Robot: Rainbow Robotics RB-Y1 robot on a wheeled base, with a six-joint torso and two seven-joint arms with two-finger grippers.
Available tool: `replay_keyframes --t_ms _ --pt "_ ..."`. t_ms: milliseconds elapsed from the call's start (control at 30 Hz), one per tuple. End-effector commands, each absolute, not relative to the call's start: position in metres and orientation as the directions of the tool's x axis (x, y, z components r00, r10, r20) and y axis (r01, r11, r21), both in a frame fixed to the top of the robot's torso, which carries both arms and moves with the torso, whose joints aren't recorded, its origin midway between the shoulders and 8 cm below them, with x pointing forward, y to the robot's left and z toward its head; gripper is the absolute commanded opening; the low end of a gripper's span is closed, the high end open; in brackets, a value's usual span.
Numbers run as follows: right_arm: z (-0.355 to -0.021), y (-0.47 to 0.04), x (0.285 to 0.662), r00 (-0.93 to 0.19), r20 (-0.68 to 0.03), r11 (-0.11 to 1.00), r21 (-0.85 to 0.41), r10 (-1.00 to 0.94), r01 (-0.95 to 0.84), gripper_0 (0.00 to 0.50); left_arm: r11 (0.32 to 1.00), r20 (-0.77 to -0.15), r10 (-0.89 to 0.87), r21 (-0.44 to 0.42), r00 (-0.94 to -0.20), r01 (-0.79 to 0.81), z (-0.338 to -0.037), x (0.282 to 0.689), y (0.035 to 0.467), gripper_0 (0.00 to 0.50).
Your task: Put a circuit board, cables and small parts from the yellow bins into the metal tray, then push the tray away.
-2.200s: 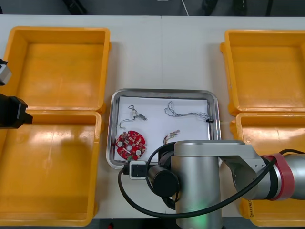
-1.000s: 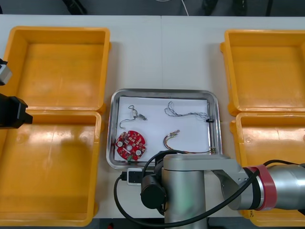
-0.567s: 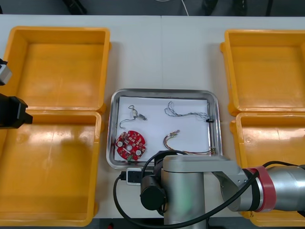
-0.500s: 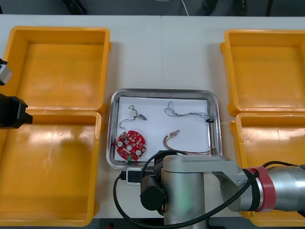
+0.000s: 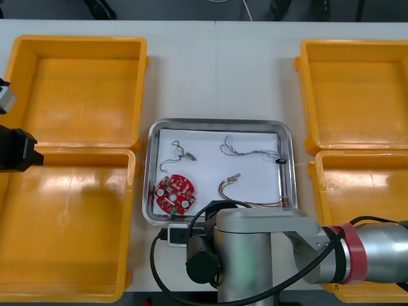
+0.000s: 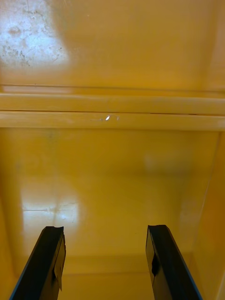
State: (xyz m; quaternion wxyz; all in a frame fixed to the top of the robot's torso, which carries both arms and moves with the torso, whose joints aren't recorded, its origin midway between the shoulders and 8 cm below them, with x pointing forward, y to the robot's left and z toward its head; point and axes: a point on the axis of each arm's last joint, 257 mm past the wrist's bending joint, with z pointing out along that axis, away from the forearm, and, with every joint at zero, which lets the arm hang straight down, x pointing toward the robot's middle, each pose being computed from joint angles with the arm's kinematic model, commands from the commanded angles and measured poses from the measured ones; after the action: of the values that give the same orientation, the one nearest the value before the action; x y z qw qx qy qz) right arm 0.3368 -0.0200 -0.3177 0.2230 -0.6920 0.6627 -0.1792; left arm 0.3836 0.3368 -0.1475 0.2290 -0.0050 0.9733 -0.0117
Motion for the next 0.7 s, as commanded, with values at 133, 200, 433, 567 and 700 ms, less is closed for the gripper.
replay_keyframes --t_ms 133,200,433,567,700 --pt "-0.3238 -0.0052 0.3305 0.079 -0.053 -0.038 -0.546 -0.995 -0.837 0.500 0.997 -0.466 0.069 0.051 -0.882 0.051 -0.1339 0.3804 0.3506 0.500" --pt "-0.3234 -0.0051 0.3310 0.078 -0.054 -0.036 -0.547 -0.995 -0.837 0.500 0.997 -0.466 0.069 0.051 -0.882 0.051 -0.1339 0.3804 0.3506 0.500" --pt "-0.3209 -0.0029 0.3282 0.084 -0.061 -0.037 -0.548 -0.995 -0.836 0.500 0.997 -0.466 0.069 0.051 -0.882 0.051 -0.1339 0.3804 0.3506 0.500" --pt "-0.3171 -0.0027 0.3258 0.088 -0.065 -0.038 -0.549 -0.994 -0.835 0.500 0.997 -0.466 0.069 0.051 -0.882 0.051 -0.1339 0.3804 0.3506 0.500" --pt "-0.3168 -0.0042 0.3263 0.088 -0.064 -0.038 -0.550 -0.994 -0.834 0.500 0.997 -0.466 0.069 0.051 -0.882 0.051 -0.1339 0.3804 0.3506 0.500"
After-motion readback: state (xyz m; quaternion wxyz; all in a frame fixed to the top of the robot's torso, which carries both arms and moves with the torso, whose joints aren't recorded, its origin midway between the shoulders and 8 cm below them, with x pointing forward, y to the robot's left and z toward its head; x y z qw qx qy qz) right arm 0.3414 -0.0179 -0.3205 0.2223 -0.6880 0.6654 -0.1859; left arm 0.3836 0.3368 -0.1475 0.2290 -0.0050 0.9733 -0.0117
